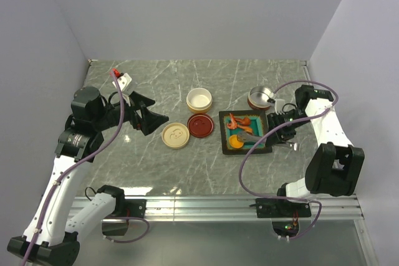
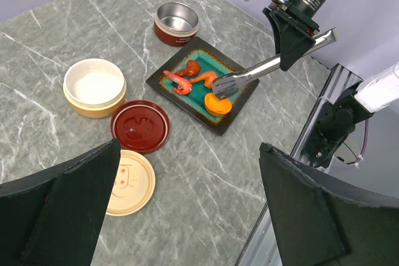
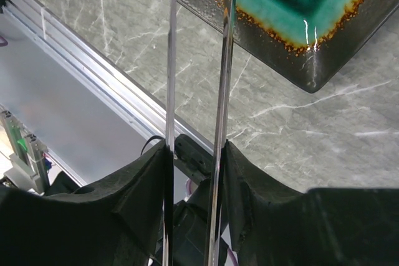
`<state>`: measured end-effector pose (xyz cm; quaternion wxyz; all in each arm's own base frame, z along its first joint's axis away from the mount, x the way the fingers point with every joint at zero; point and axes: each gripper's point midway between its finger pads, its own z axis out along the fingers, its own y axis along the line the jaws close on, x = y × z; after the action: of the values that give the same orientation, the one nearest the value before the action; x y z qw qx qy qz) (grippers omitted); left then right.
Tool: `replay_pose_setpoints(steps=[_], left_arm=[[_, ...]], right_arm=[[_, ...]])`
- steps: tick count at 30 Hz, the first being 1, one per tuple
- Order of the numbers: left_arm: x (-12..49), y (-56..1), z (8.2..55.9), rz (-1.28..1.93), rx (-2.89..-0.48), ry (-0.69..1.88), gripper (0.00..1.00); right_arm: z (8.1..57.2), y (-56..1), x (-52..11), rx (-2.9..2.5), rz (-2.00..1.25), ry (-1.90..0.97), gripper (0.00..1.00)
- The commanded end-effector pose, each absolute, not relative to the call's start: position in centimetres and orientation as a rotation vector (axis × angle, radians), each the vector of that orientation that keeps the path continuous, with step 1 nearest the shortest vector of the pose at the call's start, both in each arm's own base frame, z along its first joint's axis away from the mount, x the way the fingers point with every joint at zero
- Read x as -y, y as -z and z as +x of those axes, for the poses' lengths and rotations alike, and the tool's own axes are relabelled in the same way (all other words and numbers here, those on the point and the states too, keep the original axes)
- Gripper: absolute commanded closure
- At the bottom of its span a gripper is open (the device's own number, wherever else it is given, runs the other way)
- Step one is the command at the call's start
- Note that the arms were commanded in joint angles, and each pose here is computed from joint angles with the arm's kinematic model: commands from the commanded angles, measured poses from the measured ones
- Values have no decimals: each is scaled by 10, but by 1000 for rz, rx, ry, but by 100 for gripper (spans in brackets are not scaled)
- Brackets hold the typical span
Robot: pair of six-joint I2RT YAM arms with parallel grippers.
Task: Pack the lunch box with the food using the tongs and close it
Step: Pick up the food using the clamp
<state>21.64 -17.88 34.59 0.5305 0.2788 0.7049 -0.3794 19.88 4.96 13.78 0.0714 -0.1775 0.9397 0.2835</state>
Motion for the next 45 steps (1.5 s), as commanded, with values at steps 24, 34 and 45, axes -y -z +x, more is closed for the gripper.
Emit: replay_pose_setpoints(steps=[24, 34, 45], left_arm=[[180, -353, 215, 691, -1641, 913, 1], [181, -354, 215, 691, -1641, 915, 1], [181, -352, 215, 694, -1645, 917, 1]], right_arm=[[201, -150, -50, -2794, -518, -885, 55], [202, -138, -50, -2831, -498, -919, 55], [204, -137, -52, -2821, -512, -958, 68]])
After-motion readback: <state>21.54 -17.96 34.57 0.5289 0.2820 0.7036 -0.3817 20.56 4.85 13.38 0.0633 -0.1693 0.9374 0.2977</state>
